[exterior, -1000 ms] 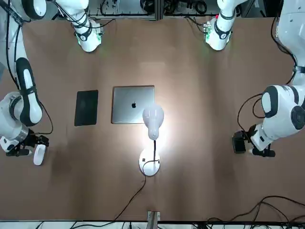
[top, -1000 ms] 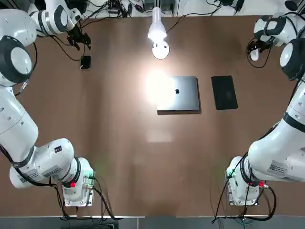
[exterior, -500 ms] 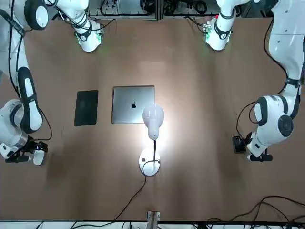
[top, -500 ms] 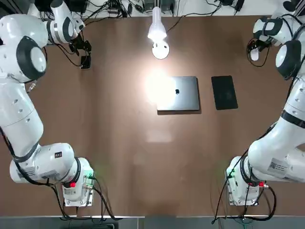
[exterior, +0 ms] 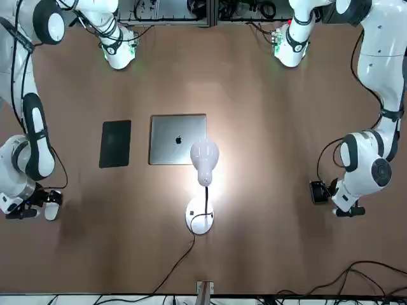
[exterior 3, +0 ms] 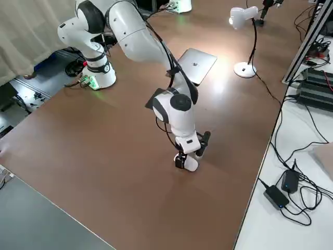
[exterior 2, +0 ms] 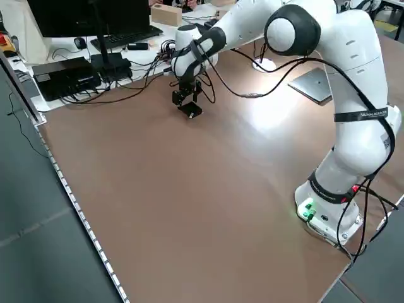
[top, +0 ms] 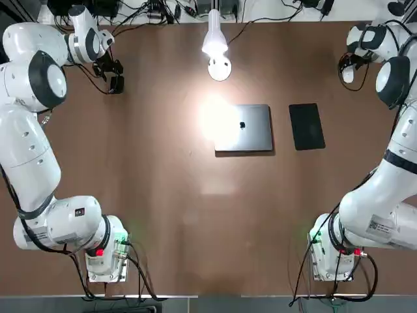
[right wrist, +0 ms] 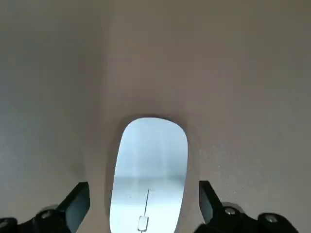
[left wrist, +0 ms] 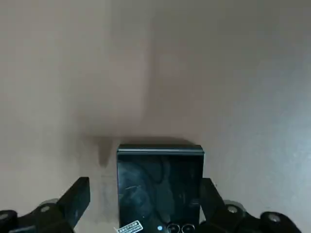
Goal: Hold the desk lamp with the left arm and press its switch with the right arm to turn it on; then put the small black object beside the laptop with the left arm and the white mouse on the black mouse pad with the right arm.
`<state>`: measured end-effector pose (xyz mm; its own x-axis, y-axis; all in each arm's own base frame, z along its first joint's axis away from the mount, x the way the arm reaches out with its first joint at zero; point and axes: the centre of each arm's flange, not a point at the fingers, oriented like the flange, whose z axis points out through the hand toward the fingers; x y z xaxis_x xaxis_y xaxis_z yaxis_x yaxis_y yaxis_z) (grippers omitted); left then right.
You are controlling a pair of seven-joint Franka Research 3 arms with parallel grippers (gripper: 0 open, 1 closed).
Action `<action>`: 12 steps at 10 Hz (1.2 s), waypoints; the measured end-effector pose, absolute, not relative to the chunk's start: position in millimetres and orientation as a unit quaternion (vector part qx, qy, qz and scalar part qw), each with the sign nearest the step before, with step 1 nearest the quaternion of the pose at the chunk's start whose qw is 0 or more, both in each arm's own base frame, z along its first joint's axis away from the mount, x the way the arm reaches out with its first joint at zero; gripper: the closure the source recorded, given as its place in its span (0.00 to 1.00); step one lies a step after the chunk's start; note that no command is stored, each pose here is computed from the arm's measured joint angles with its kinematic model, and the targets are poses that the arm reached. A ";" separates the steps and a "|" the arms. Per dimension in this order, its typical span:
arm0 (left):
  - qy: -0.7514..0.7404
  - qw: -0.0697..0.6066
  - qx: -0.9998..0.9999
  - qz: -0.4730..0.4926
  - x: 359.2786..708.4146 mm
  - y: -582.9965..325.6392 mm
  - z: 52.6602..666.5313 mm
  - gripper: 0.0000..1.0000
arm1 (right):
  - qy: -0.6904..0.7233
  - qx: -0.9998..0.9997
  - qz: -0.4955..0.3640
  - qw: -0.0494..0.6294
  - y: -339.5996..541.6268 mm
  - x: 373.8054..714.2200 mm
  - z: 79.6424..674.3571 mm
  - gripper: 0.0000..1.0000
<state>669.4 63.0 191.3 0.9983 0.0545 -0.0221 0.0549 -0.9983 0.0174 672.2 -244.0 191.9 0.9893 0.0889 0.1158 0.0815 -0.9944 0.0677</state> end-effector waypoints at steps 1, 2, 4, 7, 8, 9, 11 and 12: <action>0.026 0.010 1.000 -0.014 668.8 60.5 187.3 0.00 | 0.043 0.997 0.059 0.031 -243.9 672.2 191.5 0.08; 0.024 0.011 1.000 -0.016 668.6 55.7 184.8 0.00 | 0.044 0.997 0.058 0.031 -243.9 671.9 190.3 0.09; 0.022 0.013 0.999 -0.021 666.7 50.9 178.1 0.00 | 0.046 0.997 0.057 0.031 -245.4 671.1 189.0 0.09; 0.025 0.013 0.999 -0.027 664.4 54.5 170.1 0.00 | 0.044 0.997 0.057 0.031 -248.7 669.7 188.1 0.09; 0.025 0.013 0.999 -0.027 664.4 54.9 170.0 0.00 | 0.044 0.997 0.056 0.031 -249.6 669.2 187.2 0.08; 0.025 0.013 0.999 -0.024 665.4 55.0 170.8 0.02 | 0.043 0.997 0.055 0.031 -249.9 668.8 186.2 0.08; 0.025 0.013 0.999 -0.016 667.2 55.5 172.8 0.21 | 0.044 0.997 0.053 0.030 -249.5 668.4 183.7 0.08; 0.026 0.012 0.999 -0.014 667.6 56.0 172.6 0.21 | 0.045 0.997 0.053 0.029 -248.8 668.4 182.6 0.09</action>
